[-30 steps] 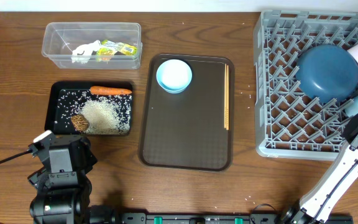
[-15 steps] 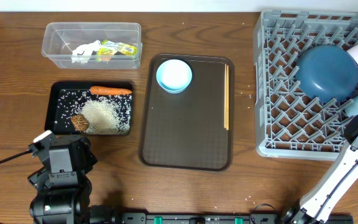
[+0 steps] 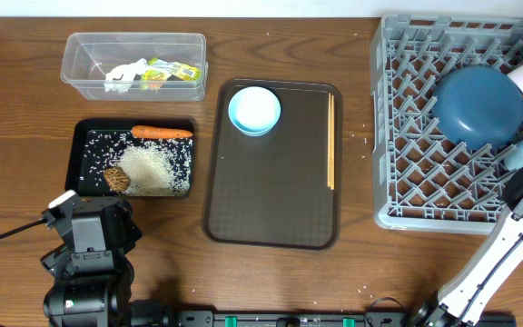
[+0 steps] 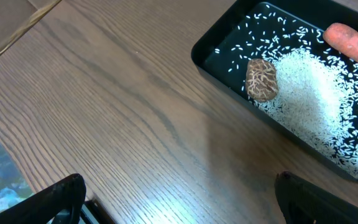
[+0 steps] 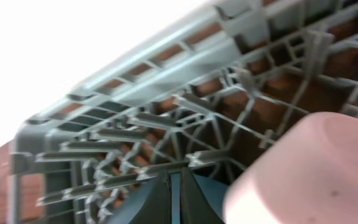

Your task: Sort waste into correct bins and load items into the dishwasher rack

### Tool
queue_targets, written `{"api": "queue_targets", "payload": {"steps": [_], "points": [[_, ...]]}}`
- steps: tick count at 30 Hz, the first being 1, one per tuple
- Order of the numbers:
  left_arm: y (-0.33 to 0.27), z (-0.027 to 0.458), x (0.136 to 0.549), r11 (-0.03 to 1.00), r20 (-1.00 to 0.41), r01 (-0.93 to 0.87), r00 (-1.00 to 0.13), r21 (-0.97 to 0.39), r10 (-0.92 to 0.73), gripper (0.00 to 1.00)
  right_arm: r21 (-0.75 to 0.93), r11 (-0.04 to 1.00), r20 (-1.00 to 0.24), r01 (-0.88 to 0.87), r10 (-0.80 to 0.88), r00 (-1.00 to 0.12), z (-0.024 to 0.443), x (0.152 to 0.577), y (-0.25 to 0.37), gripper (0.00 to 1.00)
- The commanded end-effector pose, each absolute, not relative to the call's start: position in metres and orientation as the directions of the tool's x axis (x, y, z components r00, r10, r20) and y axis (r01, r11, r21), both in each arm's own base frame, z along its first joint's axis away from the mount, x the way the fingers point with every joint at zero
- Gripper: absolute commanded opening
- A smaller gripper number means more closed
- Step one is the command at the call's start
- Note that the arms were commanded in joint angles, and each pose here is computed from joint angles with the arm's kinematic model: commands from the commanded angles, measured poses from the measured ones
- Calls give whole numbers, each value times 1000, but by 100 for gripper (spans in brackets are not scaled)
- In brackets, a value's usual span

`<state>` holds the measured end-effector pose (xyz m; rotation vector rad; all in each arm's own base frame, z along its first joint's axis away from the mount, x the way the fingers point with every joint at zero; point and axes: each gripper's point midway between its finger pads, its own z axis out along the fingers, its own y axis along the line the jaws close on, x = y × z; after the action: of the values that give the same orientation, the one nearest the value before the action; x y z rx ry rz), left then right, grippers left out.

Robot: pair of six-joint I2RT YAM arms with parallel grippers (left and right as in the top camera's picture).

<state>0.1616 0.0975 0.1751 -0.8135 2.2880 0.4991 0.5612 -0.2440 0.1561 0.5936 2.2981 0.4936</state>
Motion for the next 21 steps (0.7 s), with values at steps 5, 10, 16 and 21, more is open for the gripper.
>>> {"api": "queue_targets", "payload": {"steps": [5, 10, 16, 21], "points": [[99, 174, 160, 734, -684, -662, -608, 154, -404, 98, 537, 842, -707, -57, 411, -576, 300, 563, -152, 18], [99, 174, 160, 734, -684, -662, -608, 154, -404, 98, 484, 838, -761, -253, 260, -594, 338, 562, -46, 38], [99, 174, 160, 734, -684, -662, -608, 154, -404, 98, 368, 793, -767, -486, -37, -641, 315, 549, 115, 85], [100, 174, 160, 734, -684, -662, -608, 155, -404, 98, 189, 806, -710, -560, -282, -646, 261, 532, 221, 93]]}}
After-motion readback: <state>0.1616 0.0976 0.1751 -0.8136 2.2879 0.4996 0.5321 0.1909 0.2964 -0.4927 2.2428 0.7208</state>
